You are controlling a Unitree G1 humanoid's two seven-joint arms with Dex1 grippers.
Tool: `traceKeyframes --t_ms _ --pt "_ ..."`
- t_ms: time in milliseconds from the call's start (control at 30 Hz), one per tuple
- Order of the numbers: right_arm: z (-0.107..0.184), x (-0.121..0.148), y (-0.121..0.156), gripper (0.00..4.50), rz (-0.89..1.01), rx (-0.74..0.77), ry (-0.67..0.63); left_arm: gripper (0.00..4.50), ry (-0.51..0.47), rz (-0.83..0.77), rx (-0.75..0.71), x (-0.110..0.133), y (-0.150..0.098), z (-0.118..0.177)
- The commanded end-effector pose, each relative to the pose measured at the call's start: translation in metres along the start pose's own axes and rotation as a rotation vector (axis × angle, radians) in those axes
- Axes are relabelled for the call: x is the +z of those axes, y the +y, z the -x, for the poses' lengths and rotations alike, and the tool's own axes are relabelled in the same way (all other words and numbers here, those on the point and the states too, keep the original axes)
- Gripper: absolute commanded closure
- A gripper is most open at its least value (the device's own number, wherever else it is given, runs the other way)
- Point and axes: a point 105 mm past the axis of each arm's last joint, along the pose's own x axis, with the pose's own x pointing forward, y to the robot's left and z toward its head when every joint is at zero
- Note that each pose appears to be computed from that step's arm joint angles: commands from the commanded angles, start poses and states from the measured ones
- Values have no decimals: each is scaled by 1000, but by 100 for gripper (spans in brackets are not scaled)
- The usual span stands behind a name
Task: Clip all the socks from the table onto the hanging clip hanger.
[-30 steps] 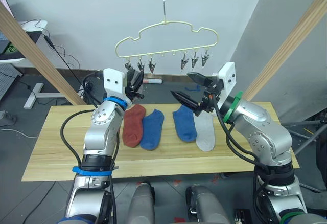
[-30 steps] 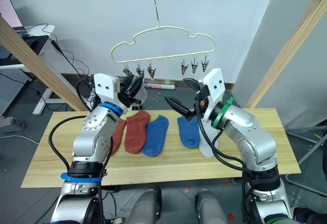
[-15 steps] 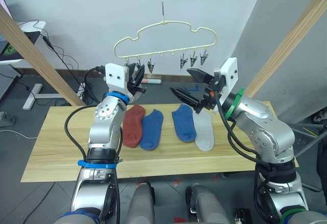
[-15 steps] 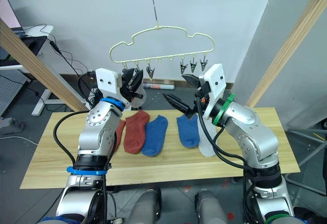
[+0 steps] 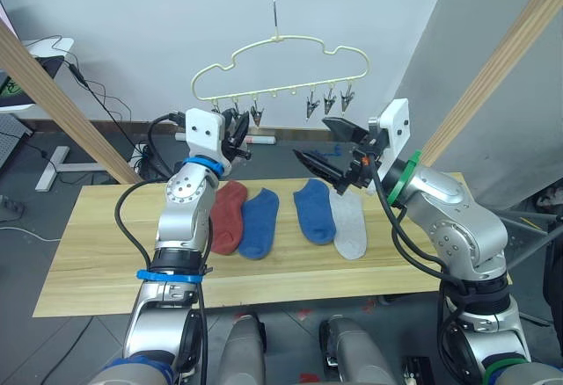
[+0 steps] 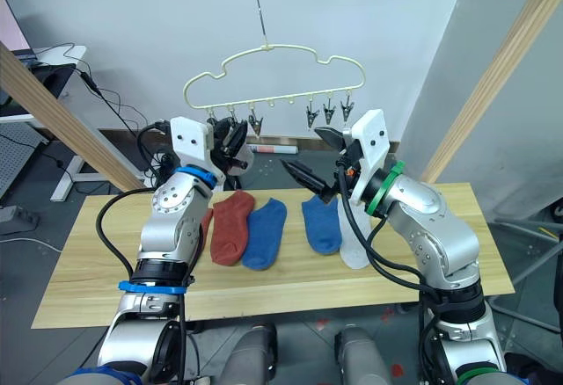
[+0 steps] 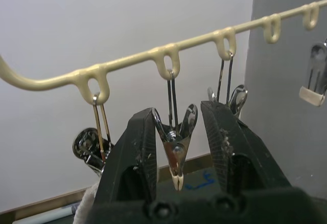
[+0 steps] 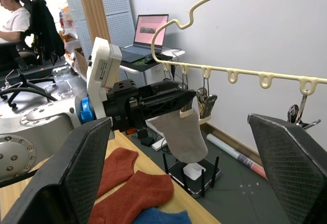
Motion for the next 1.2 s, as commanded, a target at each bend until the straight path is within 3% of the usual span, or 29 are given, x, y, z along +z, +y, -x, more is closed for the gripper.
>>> traceKeyframes --t_ms 33,333,567,733,833,933,1100,1200 --pt "0 18 4 0 33 14 -55 294 -64 -34 -8 17 -1 -4" --pt "0 17 4 0 29 14 -53 294 -70 -42 -2 19 2 -5" --pt "1 16 4 0 21 11 -53 428 -69 -30 -10 17 0 -5" --pt "1 13 3 0 2 3 -45 450 -67 -21 -12 18 0 -5" --pt "5 -17 -7 0 -12 -67 75 450 -40 3 -6 16 2 -5" --pt "21 -78 -28 0 31 -195 331 450 4 82 -19 16 3 -4" --pt "44 -167 -64 0 43 -366 626 450 67 155 -50 17 10 6" --pt "48 -189 -77 0 68 -404 698 450 82 169 -51 18 12 10"
